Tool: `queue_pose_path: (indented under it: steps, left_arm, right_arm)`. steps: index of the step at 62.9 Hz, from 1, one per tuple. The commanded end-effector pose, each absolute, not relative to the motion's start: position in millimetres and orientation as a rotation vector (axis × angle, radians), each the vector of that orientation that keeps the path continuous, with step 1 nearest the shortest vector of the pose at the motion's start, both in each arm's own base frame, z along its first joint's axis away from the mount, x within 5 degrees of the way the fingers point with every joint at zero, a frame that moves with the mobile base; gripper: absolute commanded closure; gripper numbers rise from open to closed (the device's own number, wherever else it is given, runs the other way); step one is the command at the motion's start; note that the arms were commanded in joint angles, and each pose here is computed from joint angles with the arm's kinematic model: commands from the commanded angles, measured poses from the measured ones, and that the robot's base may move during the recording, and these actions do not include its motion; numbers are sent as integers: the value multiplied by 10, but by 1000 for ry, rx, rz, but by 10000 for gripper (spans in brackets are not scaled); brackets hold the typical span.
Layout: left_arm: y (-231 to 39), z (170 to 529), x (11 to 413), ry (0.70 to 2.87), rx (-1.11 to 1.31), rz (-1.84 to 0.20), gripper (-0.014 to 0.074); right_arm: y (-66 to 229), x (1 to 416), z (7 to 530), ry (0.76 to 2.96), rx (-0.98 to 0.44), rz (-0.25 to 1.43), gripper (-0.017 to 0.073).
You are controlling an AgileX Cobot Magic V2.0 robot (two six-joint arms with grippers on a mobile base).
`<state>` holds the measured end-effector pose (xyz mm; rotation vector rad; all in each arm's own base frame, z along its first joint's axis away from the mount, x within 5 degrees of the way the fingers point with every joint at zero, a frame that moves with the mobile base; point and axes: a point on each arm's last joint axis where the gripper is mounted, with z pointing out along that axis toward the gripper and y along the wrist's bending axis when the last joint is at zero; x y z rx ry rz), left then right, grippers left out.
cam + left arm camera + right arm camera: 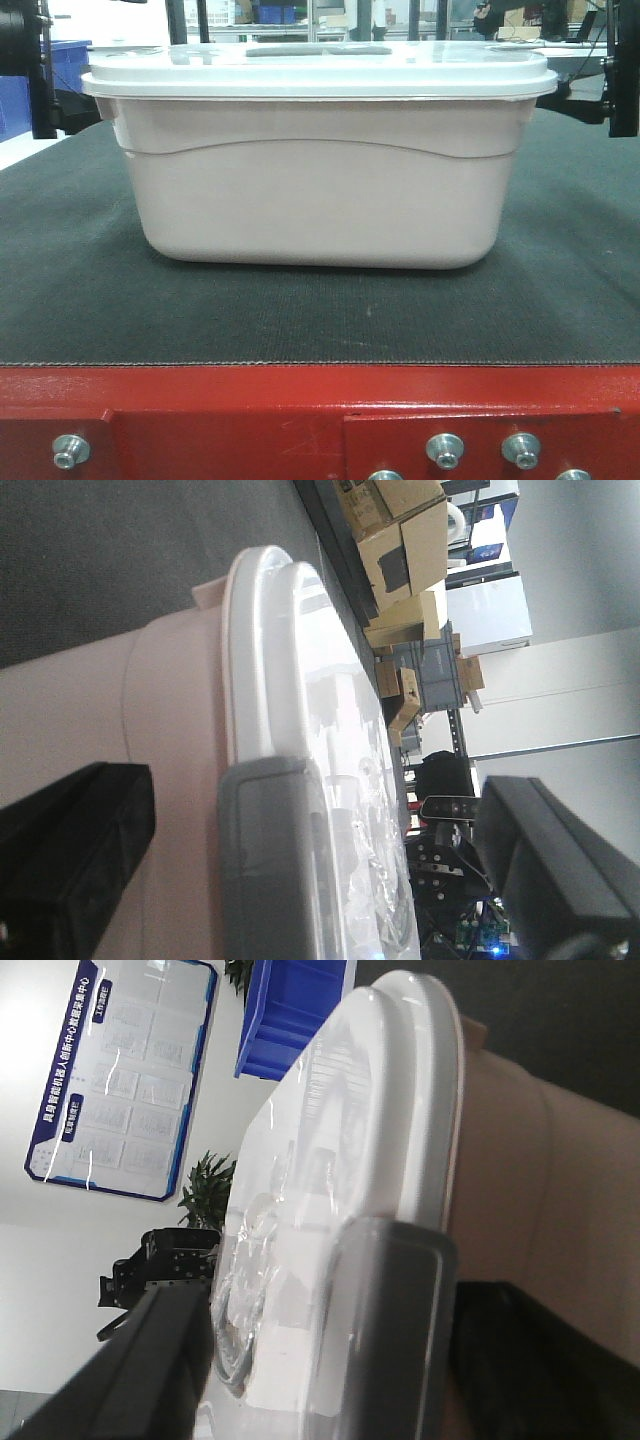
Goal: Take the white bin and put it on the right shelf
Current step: 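Close both grippers on the white lid rim of the pink bin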
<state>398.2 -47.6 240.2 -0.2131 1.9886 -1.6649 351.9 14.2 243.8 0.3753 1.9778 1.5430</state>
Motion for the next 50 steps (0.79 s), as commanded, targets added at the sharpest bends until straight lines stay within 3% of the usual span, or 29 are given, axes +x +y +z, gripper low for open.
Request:
queue_pose_path:
  steps: [1, 12, 28, 36, 50]
  left_arm:
    - [-542, 2806, 3881, 1820, -59, -1818, 47]
    - [-561, 2804, 3875, 1827, -57, -1828, 48]
    - [-623, 2774, 3850, 1878, -34, -1833, 85]
    - [-623, 2774, 3850, 1878, -34, -1833, 201]
    - [-622, 2779, 3853, 1871, -39, -1836, 512]
  right_arm:
    - [165, 3496, 2749, 1846, 283, 1615, 118]
    - [165, 3496, 2749, 1846, 283, 1615, 282]
    - [165, 3496, 2749, 1846, 283, 1615, 308]
    - [165, 3496, 2749, 1846, 283, 1615, 308]
    - [164, 3496, 2748, 1846, 284, 1614, 308]
